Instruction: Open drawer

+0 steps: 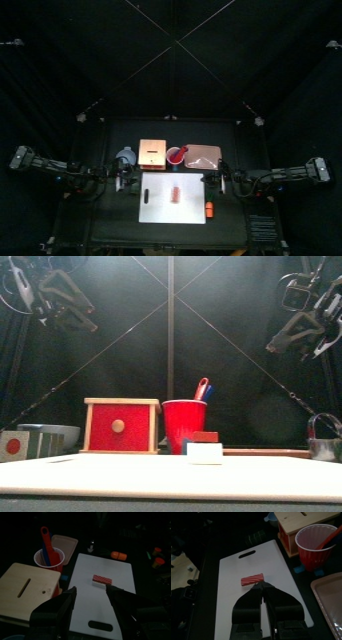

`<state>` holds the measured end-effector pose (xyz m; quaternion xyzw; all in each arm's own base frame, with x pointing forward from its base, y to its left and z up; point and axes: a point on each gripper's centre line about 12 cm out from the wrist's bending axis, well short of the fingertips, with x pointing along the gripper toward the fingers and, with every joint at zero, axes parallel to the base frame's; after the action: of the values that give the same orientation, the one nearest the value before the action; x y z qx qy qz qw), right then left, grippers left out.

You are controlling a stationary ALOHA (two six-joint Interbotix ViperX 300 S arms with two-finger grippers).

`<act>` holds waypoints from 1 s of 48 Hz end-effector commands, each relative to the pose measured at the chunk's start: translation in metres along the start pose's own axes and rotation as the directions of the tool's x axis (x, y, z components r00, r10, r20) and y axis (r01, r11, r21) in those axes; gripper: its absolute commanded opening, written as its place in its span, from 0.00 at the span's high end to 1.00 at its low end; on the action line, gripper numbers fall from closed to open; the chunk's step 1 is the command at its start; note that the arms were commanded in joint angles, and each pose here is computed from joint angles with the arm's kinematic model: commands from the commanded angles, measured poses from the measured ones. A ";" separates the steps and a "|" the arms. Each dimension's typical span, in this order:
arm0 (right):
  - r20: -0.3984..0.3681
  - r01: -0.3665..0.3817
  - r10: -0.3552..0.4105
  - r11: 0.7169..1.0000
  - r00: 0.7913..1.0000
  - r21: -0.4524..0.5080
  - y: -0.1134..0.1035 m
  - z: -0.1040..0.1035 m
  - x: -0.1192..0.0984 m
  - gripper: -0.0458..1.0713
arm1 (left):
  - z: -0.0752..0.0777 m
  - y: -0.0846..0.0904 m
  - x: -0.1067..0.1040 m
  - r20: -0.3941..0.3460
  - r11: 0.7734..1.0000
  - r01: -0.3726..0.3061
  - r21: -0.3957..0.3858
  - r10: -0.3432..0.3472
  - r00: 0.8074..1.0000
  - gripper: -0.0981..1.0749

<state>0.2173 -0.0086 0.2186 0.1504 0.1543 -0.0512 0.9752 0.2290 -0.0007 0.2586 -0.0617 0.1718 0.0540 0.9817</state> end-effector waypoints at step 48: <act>0.280 0.089 -0.001 0.950 0.960 -0.299 -0.010 0.107 0.112 0.91 | -0.012 0.040 0.017 -0.021 0.948 -0.065 -0.311 0.062 0.998 0.18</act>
<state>0.3354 -0.0439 0.2650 -0.0094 0.0523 -0.0569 0.9970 0.2289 0.0356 0.2313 -0.1841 0.1810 0.1129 0.9595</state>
